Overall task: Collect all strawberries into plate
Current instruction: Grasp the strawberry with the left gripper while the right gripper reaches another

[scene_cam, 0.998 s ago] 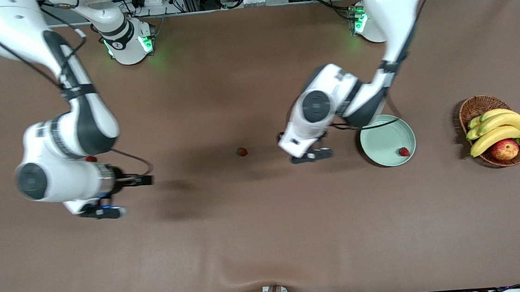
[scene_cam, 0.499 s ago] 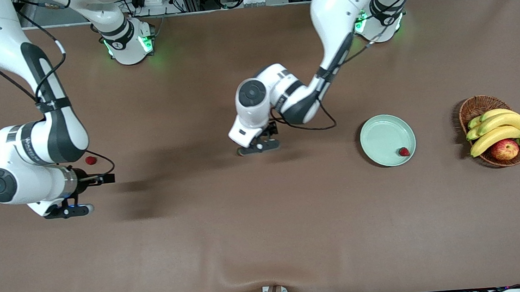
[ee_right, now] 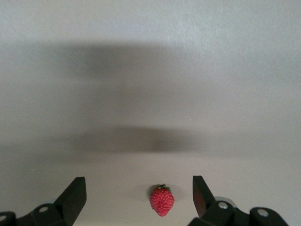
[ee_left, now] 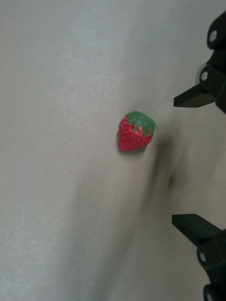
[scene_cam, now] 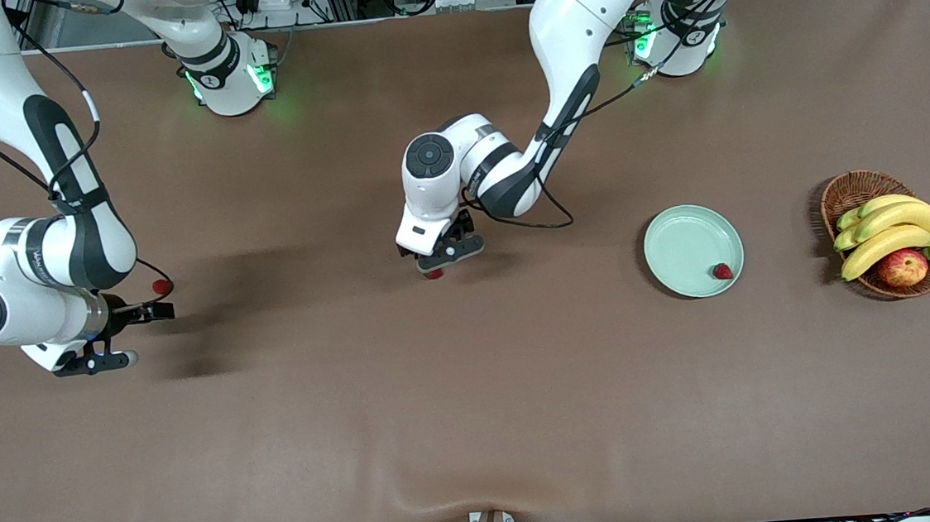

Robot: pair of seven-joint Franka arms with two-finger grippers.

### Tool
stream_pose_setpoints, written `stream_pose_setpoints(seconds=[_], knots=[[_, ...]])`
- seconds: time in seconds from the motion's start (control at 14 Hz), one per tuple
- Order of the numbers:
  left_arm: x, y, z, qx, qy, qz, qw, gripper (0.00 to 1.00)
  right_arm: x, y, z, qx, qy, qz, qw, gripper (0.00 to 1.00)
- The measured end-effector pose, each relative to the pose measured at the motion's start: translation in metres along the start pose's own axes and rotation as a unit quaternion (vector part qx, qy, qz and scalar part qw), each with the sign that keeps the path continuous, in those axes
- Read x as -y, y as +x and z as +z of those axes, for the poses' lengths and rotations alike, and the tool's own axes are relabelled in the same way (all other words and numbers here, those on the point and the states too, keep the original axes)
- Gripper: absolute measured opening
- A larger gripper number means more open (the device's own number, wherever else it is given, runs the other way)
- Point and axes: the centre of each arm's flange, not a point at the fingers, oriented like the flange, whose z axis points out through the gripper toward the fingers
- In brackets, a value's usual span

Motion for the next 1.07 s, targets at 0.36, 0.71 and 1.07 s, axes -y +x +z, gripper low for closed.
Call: stream_pose_setpoints(seconds=[0.36,0.71,1.07], knots=[[-0.007,0.022,-0.01,-0.016,-0.033,-0.137,0.99,1.0,-0.014,-0.015,0.025,0.017,0.005,-0.003,1.0,1.0],[-0.013,0.025,-0.002,-0.013,-0.06,-0.269,0.961,1.0,-0.018,-0.027,0.048,0.029,0.009,0.002,1.0,1.0],[-0.011,0.025,0.016,-0.02,-0.065,-0.352,0.934,1.0,-0.024,-0.034,0.056,0.038,0.013,-0.015,0.999,0.95]])
